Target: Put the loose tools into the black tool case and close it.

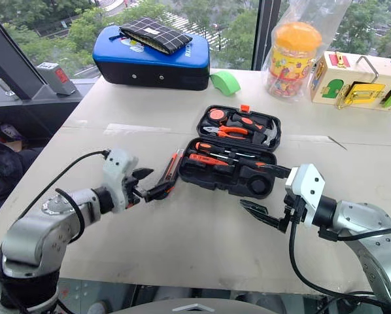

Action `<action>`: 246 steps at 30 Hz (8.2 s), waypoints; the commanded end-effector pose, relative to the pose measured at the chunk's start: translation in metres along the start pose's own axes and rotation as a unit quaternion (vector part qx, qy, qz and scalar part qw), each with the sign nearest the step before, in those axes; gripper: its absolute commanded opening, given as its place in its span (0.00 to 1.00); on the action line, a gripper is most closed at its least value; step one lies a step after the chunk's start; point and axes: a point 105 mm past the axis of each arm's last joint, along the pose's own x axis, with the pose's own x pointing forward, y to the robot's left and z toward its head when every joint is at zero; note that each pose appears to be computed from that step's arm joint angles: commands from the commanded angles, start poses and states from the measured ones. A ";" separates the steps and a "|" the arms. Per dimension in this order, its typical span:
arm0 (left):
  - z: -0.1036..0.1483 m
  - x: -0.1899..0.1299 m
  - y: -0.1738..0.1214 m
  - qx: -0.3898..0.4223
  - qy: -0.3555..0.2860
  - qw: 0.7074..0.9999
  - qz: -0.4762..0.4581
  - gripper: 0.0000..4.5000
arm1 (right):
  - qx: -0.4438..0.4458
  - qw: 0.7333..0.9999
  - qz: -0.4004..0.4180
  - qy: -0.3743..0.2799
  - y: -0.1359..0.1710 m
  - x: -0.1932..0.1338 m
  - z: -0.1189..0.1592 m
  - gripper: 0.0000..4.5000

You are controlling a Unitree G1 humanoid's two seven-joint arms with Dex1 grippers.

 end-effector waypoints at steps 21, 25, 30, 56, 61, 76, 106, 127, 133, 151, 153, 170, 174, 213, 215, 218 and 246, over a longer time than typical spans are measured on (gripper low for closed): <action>0.049 0.012 0.029 0.112 -0.156 0.981 -0.010 0.37 | -0.014 1.000 0.000 0.004 0.000 -0.009 0.005 1.00; 0.056 0.020 0.000 0.262 -0.121 0.925 -0.246 0.37 | -0.011 1.000 -0.011 0.010 -0.001 -0.015 0.005 1.00; 0.060 0.041 0.003 0.398 -0.071 0.839 -0.365 0.37 | -0.017 0.999 -0.030 0.028 -0.003 -0.029 0.007 1.00; 0.049 0.094 -0.016 0.513 0.013 0.728 -0.456 0.37 | -0.025 0.992 -0.088 0.087 0.003 -0.080 0.001 1.00; 0.051 0.095 -0.016 0.498 0.015 0.738 -0.455 0.76 | -0.027 0.992 -0.085 0.087 0.000 -0.083 0.001 1.00; 0.097 0.081 -0.030 0.267 -0.091 0.855 -0.434 0.21 | -0.026 0.995 -0.074 0.065 0.000 -0.066 0.002 1.00; 0.086 0.060 -0.055 0.212 -0.171 0.875 -0.399 0.06 | 0.054 0.968 -0.206 0.135 -0.022 -0.071 -0.030 1.00; 0.069 -0.016 -0.102 0.174 -0.141 0.869 -0.441 0.90 | 0.117 0.896 -0.233 0.360 -0.113 -0.070 -0.101 0.94; 0.071 -0.020 -0.102 0.181 -0.152 0.874 -0.424 0.91 | 0.124 0.901 -0.201 0.364 -0.123 -0.058 -0.101 0.38; 0.052 -0.019 -0.090 0.166 -0.139 0.892 -0.396 0.91 | 0.012 0.953 -0.055 0.299 -0.080 -0.023 -0.036 0.01; 0.046 -0.022 -0.084 0.163 -0.132 0.896 -0.391 0.91 | -0.003 0.956 -0.019 0.293 -0.065 -0.011 -0.028 0.01; 0.016 -0.048 -0.052 0.157 -0.115 0.920 -0.339 0.91 | -0.048 0.927 0.112 0.353 -0.023 0.043 -0.050 0.01; 0.011 -0.050 -0.053 0.159 -0.117 0.923 -0.331 0.91 | -0.033 0.924 0.126 0.359 -0.022 0.043 -0.054 0.01; 0.089 0.058 0.031 -0.104 -0.190 0.976 -0.036 0.91 | 0.154 0.933 -0.283 0.159 -0.147 0.011 -0.023 0.38; 0.092 0.075 0.045 -0.113 -0.153 0.982 0.010 0.91 | 0.164 0.925 -0.298 0.169 -0.153 0.016 -0.029 0.59; 0.101 0.092 0.058 -0.123 -0.124 0.984 0.037 0.91 | 0.189 0.911 -0.328 0.167 -0.166 0.025 -0.031 0.59; 0.093 0.129 0.045 -0.147 -0.038 0.984 -0.092 0.01 | 0.304 0.914 -0.240 0.120 -0.152 0.077 -0.032 0.00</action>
